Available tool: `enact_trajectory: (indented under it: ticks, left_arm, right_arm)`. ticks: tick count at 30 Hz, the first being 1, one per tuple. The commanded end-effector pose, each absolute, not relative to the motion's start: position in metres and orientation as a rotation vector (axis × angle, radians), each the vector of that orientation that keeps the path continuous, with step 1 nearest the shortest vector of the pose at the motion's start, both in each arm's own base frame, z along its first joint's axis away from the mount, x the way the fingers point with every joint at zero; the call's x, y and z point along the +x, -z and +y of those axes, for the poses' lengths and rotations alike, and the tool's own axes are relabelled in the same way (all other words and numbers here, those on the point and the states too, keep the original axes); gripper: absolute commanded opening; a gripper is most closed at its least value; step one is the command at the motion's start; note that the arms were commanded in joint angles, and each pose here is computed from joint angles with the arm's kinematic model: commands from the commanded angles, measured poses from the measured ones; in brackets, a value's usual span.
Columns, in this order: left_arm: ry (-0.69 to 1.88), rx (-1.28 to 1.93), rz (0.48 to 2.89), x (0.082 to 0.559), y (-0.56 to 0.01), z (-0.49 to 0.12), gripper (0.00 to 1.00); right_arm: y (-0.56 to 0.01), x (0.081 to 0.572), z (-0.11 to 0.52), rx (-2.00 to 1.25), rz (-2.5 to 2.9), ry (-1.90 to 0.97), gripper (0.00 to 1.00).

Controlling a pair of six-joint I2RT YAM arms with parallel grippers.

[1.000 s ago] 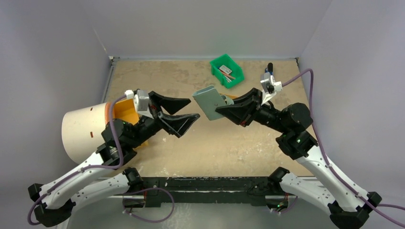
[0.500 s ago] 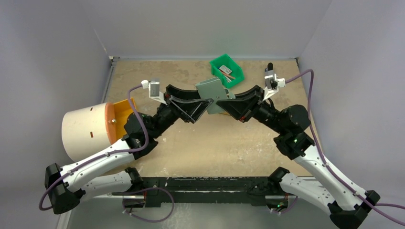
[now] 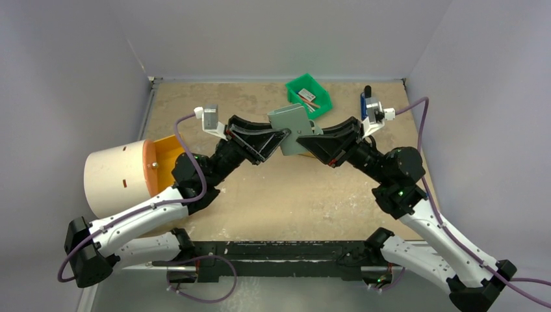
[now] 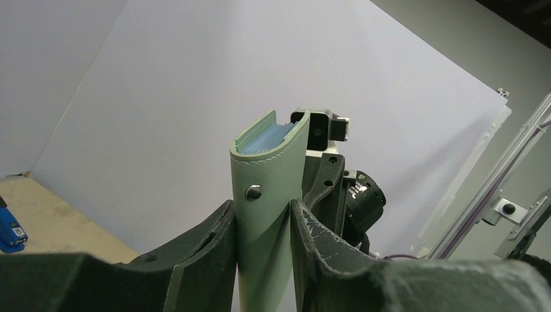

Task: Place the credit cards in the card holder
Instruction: Close the card holder.

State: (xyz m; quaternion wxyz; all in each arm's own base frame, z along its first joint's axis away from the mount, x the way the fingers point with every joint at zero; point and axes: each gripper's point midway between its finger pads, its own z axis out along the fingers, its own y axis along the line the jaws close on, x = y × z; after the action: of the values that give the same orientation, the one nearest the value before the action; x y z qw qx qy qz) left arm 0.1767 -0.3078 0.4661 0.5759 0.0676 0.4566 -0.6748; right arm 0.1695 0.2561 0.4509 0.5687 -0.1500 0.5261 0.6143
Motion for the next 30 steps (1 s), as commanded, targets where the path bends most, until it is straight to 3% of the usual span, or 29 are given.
enact_trajectory:
  ticks: [1, 8, 10, 15, 18, 19, 21, 23, 25, 30]
  left_arm:
    - [1.663, 0.217, 0.982, 0.158, -0.482, -0.308, 0.34]
    - [1.712, 0.263, 0.977, 0.15, -0.481, -0.314, 0.35]
    - [1.722, 0.273, 0.974, 0.148, -0.481, -0.314, 0.29]
    - [1.74, 0.3, 0.963, 0.143, -0.481, -0.315, 0.0]
    - [1.732, 0.273, 0.963, 0.144, -0.48, -0.311, 0.0]
    - [1.716, 0.248, 0.971, 0.148, -0.478, -0.307, 0.0]
    - [1.646, 0.156, 1.006, 0.162, -0.476, -0.296, 0.0]
    - [1.546, 0.114, 1.066, 0.173, -0.472, -0.288, 0.0]
    - [1.448, 0.084, 1.14, 0.184, -0.469, -0.281, 0.0]
    - [1.272, 0.102, 1.304, 0.197, -0.461, -0.274, 0.0]
  right_arm:
    - [-0.465, 0.169, 0.252, -0.326, 1.167, -1.453, 0.0]
    - [-0.463, 0.167, 0.254, -0.333, 1.162, -1.472, 0.0]
    - [-0.463, 0.167, 0.254, -0.336, 1.161, -1.476, 0.0]
    - [-0.464, 0.166, 0.255, -0.338, 1.15, -1.489, 0.0]
    - [-0.465, 0.164, 0.254, -0.345, 1.151, -1.491, 0.0]
    - [-0.466, 0.163, 0.253, -0.35, 1.157, -1.476, 0.1]
    - [-0.462, 0.164, 0.246, -0.365, 1.196, -1.394, 0.51]
    - [-0.458, 0.167, 0.236, -0.377, 1.254, -1.274, 0.73]
    - [-0.467, 0.17, 0.218, -0.37, 1.274, -1.137, 0.79]
    - [-0.46, 0.173, 0.198, -0.432, 1.389, -0.935, 0.79]
